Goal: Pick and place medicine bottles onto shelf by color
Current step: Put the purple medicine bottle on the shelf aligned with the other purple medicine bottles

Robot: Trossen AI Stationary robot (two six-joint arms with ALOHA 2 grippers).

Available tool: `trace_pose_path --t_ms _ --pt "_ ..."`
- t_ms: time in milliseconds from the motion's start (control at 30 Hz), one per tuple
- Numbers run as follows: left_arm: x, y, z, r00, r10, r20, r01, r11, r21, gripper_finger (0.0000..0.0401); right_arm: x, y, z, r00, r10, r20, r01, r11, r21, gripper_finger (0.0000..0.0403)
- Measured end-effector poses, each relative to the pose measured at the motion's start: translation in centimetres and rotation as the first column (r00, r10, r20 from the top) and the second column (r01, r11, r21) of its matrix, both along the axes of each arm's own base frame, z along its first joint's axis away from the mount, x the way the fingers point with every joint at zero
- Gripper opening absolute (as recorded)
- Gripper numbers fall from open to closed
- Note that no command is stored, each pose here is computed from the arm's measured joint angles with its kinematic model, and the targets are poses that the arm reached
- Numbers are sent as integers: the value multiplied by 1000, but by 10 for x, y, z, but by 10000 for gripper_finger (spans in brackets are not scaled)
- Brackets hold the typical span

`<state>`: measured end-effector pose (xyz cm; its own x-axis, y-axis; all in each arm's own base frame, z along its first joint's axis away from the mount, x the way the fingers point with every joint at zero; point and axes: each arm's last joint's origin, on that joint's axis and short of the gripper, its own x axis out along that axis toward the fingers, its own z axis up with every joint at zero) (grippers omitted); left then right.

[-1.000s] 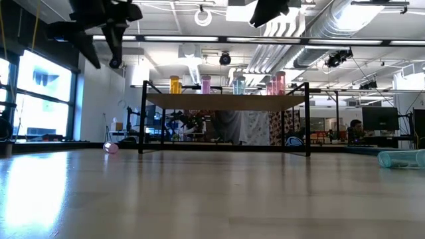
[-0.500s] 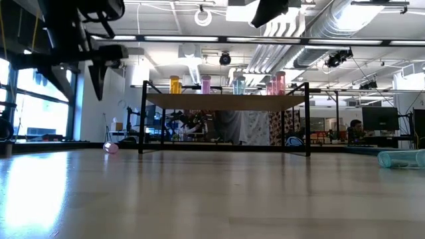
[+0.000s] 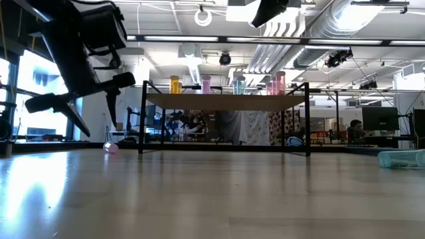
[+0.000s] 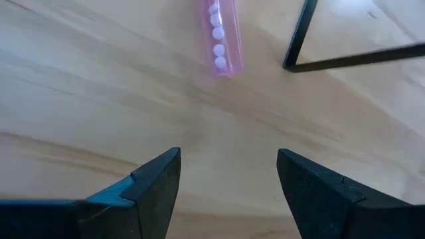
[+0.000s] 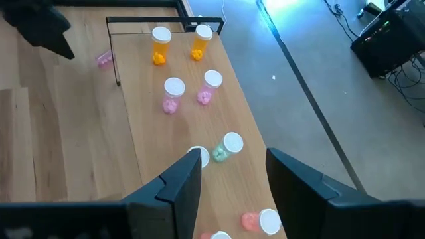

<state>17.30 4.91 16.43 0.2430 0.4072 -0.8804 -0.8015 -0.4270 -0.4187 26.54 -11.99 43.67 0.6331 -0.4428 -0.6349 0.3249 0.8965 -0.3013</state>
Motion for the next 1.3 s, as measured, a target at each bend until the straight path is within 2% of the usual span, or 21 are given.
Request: trace_pose_path --t_ms 367,767,1300 --pt "-9 17 -25 978 146 152 -149 989 10 241 0 0 0 1000 1 -1 -1 1000 -2 161" --pt "-16 34 -27 981 162 105 -167 985 41 241 0 0 0 1000 2 1 -2 1000 -2 161" --pt "-19 47 -40 982 187 16 -187 982 8 241 2 -1 3 999 2 36 -1 1000 -17 161"
